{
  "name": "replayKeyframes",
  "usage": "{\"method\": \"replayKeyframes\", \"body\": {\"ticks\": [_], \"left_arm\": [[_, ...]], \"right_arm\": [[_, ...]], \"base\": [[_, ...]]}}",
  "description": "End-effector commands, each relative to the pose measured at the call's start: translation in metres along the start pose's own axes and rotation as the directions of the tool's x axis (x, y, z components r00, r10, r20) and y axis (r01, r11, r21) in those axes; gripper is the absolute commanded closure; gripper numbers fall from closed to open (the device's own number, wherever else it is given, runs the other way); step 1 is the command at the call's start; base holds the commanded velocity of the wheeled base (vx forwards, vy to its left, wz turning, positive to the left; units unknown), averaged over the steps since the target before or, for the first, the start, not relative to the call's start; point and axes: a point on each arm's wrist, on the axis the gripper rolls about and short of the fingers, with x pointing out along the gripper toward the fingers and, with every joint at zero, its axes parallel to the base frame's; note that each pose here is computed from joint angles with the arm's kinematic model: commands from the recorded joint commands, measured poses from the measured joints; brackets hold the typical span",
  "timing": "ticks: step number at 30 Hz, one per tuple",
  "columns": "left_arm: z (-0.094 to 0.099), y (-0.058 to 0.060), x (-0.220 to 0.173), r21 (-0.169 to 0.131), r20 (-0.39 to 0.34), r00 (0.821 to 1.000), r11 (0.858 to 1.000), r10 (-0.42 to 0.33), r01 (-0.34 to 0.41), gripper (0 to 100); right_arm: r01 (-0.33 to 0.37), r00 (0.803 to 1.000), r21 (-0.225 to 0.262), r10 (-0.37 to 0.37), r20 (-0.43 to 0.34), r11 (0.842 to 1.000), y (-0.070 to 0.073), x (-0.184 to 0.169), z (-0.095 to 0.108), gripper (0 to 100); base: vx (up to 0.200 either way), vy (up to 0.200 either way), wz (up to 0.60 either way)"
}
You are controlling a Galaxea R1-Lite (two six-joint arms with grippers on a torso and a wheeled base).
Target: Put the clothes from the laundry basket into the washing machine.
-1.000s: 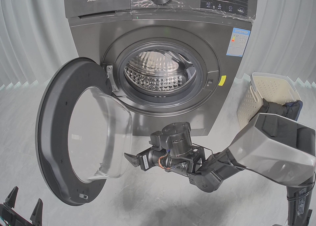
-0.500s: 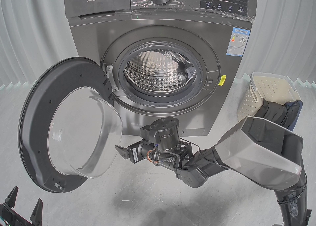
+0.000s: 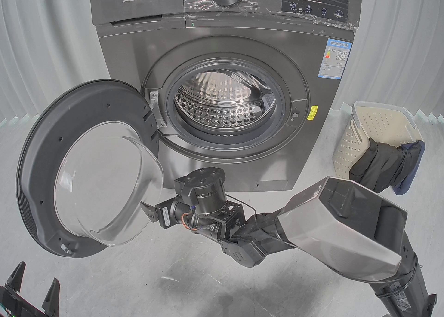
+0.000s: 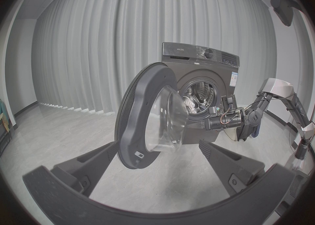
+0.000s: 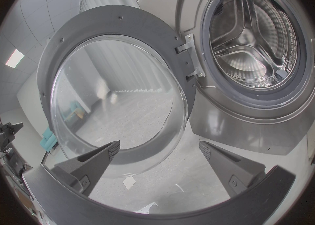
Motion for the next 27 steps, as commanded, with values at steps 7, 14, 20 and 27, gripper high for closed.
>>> {"method": "replayKeyframes", "body": {"ticks": [7,14,20,27], "left_arm": [[-0.004,0.0,0.0,-0.001,0.005,1.0,1.0,0.0,0.0,0],[-0.004,0.0,0.0,-0.001,0.005,1.0,1.0,-0.001,0.001,0],[-0.004,0.0,0.0,-0.001,0.005,1.0,1.0,0.0,0.0,0],[-0.004,0.0,0.0,0.005,0.005,1.0,1.0,-0.001,0.001,0]], "right_arm": [[0.079,0.994,0.03,-0.081,0.074,0.996,-0.027,-0.062,0.066,0],[0.205,0.973,0.022,-0.207,0.103,0.978,-0.058,-0.194,0.103,0],[0.271,0.952,0.026,-0.272,0.14,0.962,-0.061,-0.302,0.092,0],[0.41,0.868,0.061,-0.41,0.279,0.91,-0.068,-0.404,0.072,0]], "base": [[0.0,0.0,0.0],[0.0,0.0,0.0],[0.0,0.0,0.0],[0.0,0.0,0.0]]}}
